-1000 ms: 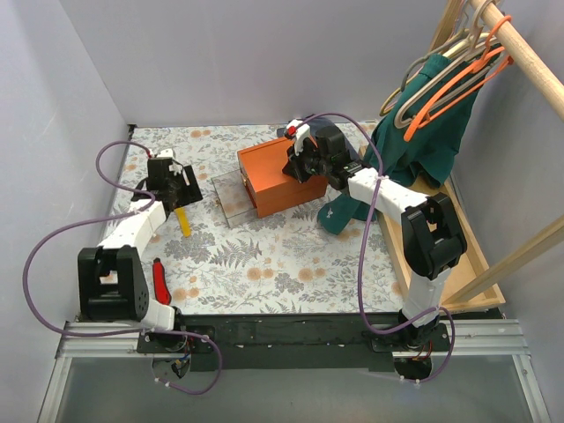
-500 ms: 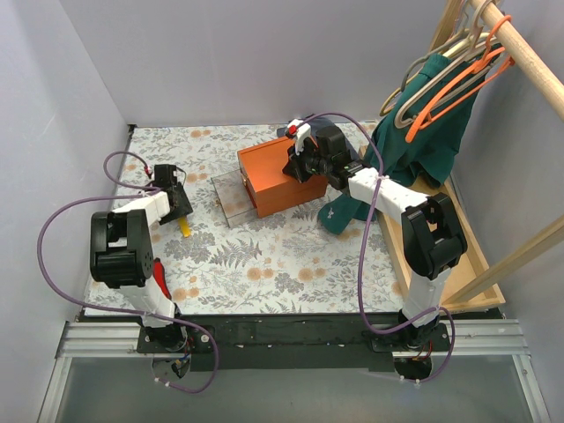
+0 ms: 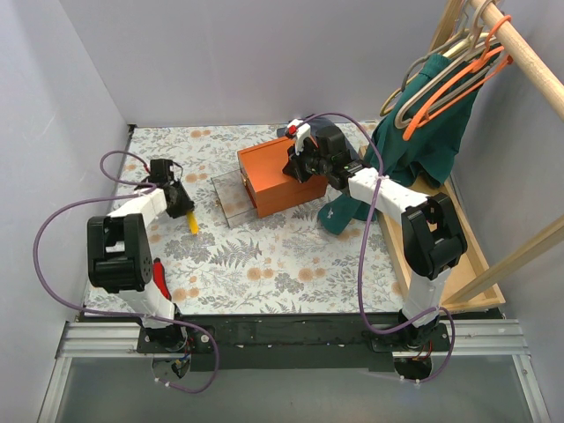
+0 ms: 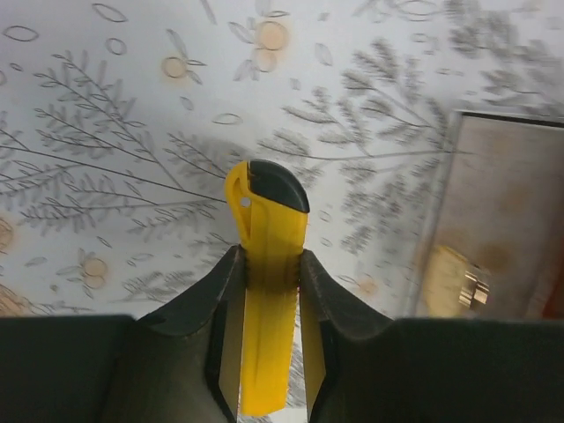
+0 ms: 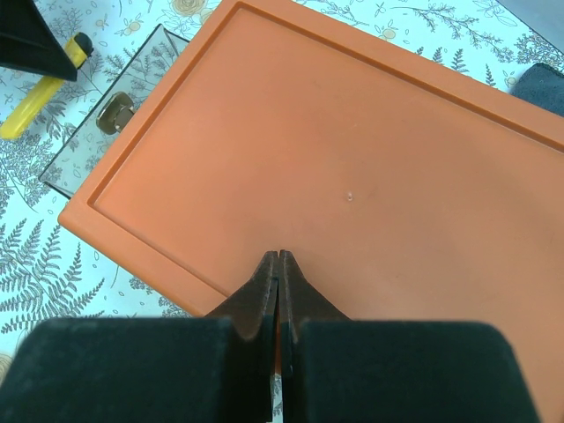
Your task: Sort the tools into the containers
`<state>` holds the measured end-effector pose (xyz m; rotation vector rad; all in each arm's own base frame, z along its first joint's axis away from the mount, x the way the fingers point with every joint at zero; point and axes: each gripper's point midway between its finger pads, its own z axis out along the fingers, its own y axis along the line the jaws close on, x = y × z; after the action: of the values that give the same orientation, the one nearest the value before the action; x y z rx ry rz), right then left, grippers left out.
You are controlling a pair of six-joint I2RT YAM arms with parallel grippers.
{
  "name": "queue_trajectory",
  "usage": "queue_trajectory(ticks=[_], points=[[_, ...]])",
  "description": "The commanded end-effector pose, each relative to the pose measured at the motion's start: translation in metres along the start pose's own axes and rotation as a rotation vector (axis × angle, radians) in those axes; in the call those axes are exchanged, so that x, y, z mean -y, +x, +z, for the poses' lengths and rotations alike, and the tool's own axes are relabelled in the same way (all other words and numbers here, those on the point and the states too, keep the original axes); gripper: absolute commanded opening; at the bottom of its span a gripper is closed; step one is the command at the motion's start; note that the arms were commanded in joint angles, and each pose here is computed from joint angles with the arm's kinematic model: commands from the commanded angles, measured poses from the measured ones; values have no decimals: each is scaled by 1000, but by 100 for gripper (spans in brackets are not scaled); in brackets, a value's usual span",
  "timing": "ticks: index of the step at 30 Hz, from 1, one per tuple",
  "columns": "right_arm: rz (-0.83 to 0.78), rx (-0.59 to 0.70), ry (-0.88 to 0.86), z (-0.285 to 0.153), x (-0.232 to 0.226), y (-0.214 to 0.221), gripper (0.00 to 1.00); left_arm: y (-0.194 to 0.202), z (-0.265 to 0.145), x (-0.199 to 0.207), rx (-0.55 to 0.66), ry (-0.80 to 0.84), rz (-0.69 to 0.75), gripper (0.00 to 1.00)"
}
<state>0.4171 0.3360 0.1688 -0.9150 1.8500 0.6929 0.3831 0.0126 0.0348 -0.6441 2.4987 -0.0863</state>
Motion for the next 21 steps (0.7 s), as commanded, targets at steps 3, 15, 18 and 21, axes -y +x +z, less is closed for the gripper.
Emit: queue_trajectory(ticks=[3,15,18,21], points=[[88,-273,11,-5,-2,91,1,-62,-92,81,149,373,-103,0],[71,-267,8,-5,-3,90,1,-41,-106,167,72,677,-61,0],[63,-265,6,-7,-4,90,1,-39,-95,175,59,665,-77,0],[55,-267,9,-11,-4,92,1,-40,-91,184,37,676,-101,2]])
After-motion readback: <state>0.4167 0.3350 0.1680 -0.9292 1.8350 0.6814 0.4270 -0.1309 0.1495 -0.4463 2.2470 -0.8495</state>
